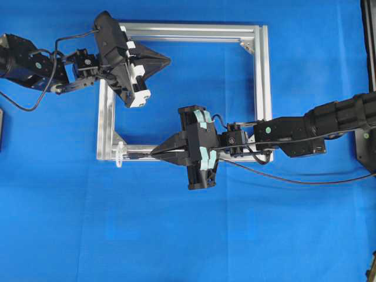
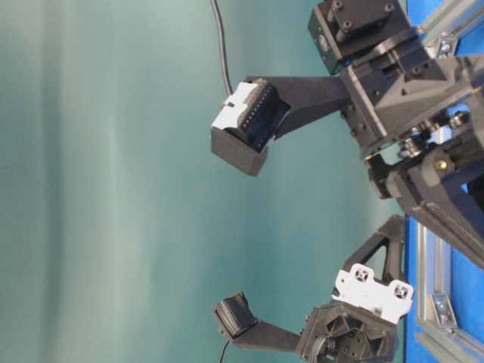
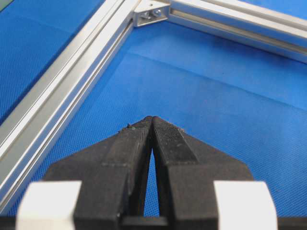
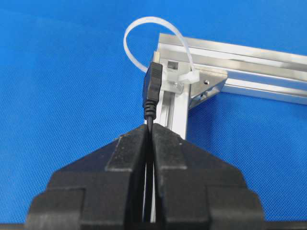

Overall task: Insert the wire through the string loop located on the left side.
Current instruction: 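Push the USB plug leftward through the white zip-tie loop with the right gripper, then move the left gripper down and open it beside the protruding plug, then close the left gripper on the plug end past the loop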

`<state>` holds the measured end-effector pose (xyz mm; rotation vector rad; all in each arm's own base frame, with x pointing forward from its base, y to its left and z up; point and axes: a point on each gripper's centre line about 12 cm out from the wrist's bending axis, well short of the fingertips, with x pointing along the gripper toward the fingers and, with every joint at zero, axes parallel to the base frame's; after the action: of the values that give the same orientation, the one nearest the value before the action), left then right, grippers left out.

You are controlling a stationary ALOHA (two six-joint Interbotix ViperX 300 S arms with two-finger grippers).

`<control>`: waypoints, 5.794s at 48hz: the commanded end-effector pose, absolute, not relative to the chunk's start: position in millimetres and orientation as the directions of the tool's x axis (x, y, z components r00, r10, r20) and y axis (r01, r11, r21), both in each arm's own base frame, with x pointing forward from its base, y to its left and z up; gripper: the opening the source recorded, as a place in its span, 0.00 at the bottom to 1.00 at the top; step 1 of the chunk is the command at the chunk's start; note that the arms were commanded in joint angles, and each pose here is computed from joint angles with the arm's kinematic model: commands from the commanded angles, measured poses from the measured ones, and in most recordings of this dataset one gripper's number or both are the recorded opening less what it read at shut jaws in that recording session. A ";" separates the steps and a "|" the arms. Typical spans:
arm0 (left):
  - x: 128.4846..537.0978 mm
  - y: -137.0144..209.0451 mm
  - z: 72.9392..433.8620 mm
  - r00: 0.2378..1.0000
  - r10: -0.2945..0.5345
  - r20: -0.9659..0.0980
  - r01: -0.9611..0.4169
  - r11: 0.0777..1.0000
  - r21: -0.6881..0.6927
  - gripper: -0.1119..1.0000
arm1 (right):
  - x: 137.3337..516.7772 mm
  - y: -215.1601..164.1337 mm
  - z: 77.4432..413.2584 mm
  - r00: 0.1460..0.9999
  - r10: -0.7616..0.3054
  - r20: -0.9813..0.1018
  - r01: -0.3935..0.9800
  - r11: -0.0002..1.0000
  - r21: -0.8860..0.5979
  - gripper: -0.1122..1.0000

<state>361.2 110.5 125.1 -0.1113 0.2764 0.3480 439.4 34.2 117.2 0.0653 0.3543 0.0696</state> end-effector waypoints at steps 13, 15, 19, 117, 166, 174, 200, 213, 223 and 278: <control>363.1 110.3 140.6 0.915 0.322 -0.242 -0.346 0.936 -0.064 0.10 | 444.3 33.2 130.9 0.949 0.078 -0.306 -0.056 0.995 0.078 0.10; 363.5 110.4 141.1 0.916 0.322 -0.240 -0.346 0.936 -0.064 0.10 | 444.7 33.1 131.4 0.949 0.077 -0.305 -0.055 0.995 0.079 0.10; 363.6 109.9 141.1 0.916 0.321 -0.240 -0.344 0.937 -0.063 0.10 | 444.7 33.1 131.4 0.949 0.077 -0.305 -0.055 0.995 0.079 0.10; 346.2 105.8 138.1 0.915 0.324 -0.240 -0.348 0.936 -0.062 0.10 | 498.8 37.0 128.6 0.963 0.078 -0.256 -0.059 0.995 0.080 0.10; 224.9 74.3 133.1 0.898 0.332 -0.287 -0.362 0.931 -0.054 0.10 | 497.8 36.2 126.7 0.961 0.077 -0.267 -0.058 0.995 0.078 0.10; 222.8 73.1 132.9 0.897 0.329 -0.295 -0.359 0.932 -0.055 0.10 | 497.9 36.1 126.9 0.961 0.076 -0.265 -0.057 0.995 0.080 0.10; 224.9 14.3 133.5 0.949 0.090 -0.303 -0.129 0.985 -0.111 0.10 | 497.4 35.3 126.1 0.960 0.074 -0.270 -0.055 0.995 0.078 0.10; 227.5 -30.9 153.5 0.970 -0.102 -0.222 0.076 0.990 -0.119 0.10 | 497.1 35.4 125.6 0.960 0.075 -0.271 -0.056 0.995 0.077 0.10; 232.0 -48.2 158.2 0.963 -0.169 -0.209 0.147 0.982 -0.119 0.10 | 497.0 36.1 125.6 0.960 0.076 -0.271 -0.056 0.995 0.078 0.10; 245.4 -53.8 127.6 0.911 -0.173 -0.374 0.145 0.984 -0.102 0.88 | 496.2 36.0 124.6 0.959 0.076 -0.274 -0.056 0.995 0.079 0.10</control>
<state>236.7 -51.2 127.6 -0.0728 0.3929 -0.1613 493.9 36.7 110.4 0.0670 0.3143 0.0679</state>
